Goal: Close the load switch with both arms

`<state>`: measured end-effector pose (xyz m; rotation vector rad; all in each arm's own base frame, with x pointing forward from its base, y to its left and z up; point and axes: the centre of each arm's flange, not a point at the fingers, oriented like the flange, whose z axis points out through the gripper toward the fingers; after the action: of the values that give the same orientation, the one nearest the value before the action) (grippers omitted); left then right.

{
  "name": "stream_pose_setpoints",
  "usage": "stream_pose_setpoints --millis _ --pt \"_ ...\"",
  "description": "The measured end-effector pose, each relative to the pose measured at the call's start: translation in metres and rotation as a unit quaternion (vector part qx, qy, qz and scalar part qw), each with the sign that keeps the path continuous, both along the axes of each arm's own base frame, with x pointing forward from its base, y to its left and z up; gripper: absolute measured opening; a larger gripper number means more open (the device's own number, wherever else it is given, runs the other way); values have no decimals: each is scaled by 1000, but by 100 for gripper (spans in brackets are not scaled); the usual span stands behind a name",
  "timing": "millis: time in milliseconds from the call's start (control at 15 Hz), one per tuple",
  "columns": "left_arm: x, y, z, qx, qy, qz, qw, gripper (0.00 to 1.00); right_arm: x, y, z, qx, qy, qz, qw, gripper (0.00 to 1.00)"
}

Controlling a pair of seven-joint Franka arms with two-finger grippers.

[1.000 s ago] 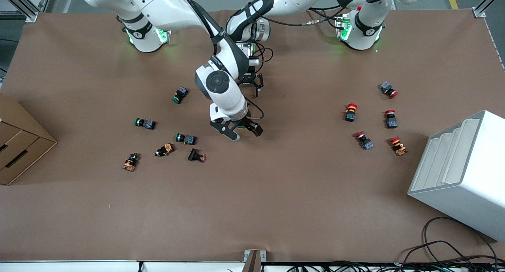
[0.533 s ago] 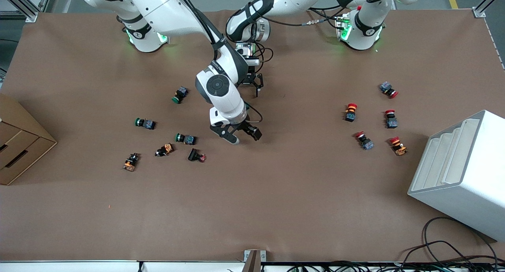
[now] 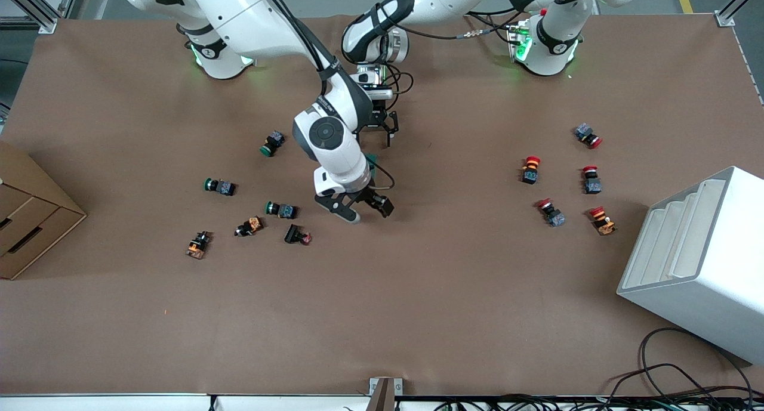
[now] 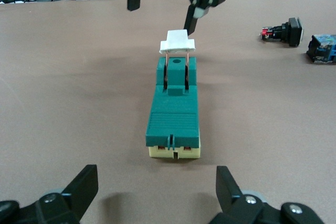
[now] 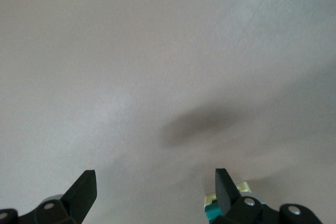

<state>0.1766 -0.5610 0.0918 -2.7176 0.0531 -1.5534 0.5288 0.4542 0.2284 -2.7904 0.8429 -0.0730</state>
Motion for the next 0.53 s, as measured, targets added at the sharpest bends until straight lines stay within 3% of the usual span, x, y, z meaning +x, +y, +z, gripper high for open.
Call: stream_pose_setpoints --millis 267,533 --pt "0 0 0 0 0 0 1000 100 6 -2 13 -25 42 10 999 100" --pt "0 0 0 0 0 0 1000 100 -11 12 14 -43 78 24 996 100"
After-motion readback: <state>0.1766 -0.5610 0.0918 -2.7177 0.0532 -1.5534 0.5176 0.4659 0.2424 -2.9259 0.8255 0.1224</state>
